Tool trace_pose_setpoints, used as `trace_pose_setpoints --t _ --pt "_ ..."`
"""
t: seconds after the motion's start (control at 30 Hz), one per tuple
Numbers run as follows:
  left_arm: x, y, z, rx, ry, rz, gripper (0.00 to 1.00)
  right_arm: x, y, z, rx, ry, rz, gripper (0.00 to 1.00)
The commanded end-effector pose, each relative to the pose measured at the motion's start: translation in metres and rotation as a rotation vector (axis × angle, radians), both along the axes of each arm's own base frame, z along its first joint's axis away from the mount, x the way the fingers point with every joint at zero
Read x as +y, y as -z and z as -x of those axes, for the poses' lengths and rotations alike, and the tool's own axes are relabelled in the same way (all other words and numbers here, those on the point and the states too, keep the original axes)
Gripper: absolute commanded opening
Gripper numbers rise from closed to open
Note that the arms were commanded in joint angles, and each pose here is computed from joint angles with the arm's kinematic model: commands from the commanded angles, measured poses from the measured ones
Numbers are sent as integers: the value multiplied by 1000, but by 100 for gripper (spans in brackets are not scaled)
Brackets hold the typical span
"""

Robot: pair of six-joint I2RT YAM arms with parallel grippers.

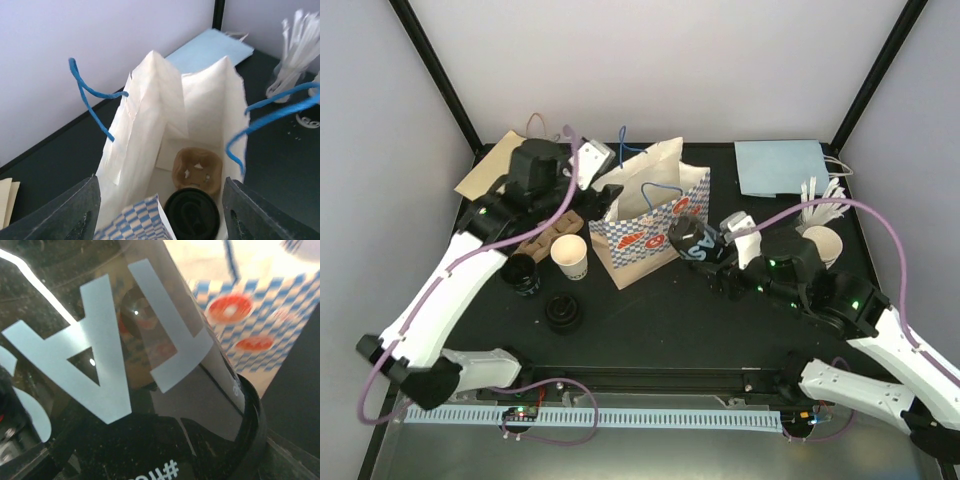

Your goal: Pack the takeout coffee

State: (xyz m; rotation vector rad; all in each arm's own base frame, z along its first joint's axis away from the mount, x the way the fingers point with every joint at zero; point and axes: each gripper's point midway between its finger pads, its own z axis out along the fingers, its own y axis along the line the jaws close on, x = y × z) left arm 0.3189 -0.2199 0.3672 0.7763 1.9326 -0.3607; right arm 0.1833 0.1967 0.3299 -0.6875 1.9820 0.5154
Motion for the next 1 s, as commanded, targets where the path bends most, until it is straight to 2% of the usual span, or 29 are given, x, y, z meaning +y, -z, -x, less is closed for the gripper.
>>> trace_pose_setpoints --t 0.0,0.1,0.27,0.33,0.47,0.67,0.77,0.97 --pt "10 -15 38 7 38 78 71 5 42 33 224 -83 -32 77" --pt "15 -1 60 80 42 126 78 5 72 46 329 -103 0 77" --pt "3 24 100 272 35 313 93 13 121 50 485 -92 66 80" --pt "-7 35 115 315 62 372 97 19 135 51 553 -84 76 80" --pt "-28 64 136 398 120 454 98 22 159 50 628 -57 143 80" --pt "-52 115 143 585 121 508 96 2 187 41 655 14 371 81" --pt "-62 134 141 627 114 532 94 4 202 42 707 13 422 82" --pt "-64 162 136 624 99 536 93 7 222 39 765 23 502 82"
